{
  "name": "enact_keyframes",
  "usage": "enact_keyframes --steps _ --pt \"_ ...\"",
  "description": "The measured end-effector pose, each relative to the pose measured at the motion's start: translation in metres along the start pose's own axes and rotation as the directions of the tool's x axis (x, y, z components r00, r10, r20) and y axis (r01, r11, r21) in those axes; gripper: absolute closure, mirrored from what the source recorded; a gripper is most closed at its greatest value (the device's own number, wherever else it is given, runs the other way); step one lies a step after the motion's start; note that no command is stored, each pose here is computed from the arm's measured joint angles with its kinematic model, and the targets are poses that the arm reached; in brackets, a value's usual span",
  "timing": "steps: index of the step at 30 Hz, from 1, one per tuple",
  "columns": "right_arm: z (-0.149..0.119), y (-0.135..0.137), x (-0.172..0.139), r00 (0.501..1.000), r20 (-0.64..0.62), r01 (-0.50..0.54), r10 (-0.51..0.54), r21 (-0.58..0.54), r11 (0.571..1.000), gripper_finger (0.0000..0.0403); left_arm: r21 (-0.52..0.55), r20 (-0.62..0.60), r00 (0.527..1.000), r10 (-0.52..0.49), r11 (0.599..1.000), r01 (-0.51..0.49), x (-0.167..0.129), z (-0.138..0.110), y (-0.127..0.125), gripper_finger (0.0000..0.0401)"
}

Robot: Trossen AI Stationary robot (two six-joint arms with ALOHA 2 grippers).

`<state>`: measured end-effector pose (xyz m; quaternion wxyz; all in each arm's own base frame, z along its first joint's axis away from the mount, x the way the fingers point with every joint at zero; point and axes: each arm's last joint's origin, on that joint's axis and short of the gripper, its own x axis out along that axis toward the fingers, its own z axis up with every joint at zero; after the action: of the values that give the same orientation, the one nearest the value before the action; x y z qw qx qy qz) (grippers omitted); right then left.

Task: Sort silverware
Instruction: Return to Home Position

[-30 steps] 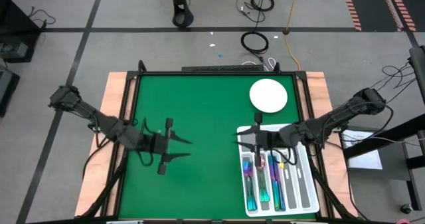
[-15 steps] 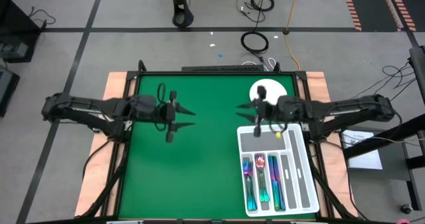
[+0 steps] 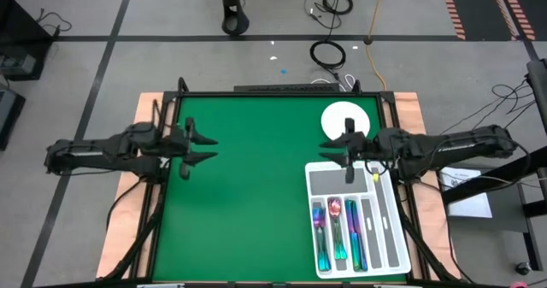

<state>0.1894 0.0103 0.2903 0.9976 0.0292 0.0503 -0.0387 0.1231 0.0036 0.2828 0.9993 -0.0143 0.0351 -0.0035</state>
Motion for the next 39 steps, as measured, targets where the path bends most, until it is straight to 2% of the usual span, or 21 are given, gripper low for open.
enact_keyframes --steps 3,7,14,20,23,33,39 --pt "-0.020 -0.001 -0.002 0.998 0.064 -0.008 0.005 0.046 0.999 0.0298 -0.038 0.041 0.999 0.001 0.999 0.001 -0.012 -0.013 -0.002 0.0235" --pt "-0.045 -0.004 -0.010 0.997 0.082 -0.010 0.004 0.075 0.997 0.0298 -0.058 0.057 0.998 -0.009 0.998 0.012 -0.020 -0.033 -0.003 0.0235" --pt "-0.057 -0.010 -0.034 0.991 0.130 -0.012 -0.004 0.118 0.993 0.0298 -0.111 0.067 0.998 -0.021 0.993 0.029 -0.029 -0.062 -0.004 0.0235" --pt "-0.077 -0.014 -0.048 0.991 0.136 -0.015 -0.003 0.135 0.991 0.0298 -0.125 0.071 0.997 0.042 0.992 -0.033 -0.028 -0.084 -0.001 0.0235" --pt "-0.087 -0.015 -0.052 0.990 0.144 -0.021 -0.003 0.162 0.987 0.0298 -0.127 0.100 0.994 0.045 0.991 -0.032 -0.026 -0.091 -0.001 0.0235" --pt "-0.125 -0.018 -0.056 0.992 0.124 -0.023 -0.004 0.220 0.975 0.0298 -0.135 0.071 0.996 0.049 0.990 -0.039 -0.021 -0.107 -0.001 0.0235" --pt "-0.126 -0.018 -0.055 0.995 0.099 -0.017 -0.003 0.203 0.979 0.0298 -0.146 0.098 0.994 0.049 0.989 -0.034 -0.017 -0.116 0.000 0.0235"
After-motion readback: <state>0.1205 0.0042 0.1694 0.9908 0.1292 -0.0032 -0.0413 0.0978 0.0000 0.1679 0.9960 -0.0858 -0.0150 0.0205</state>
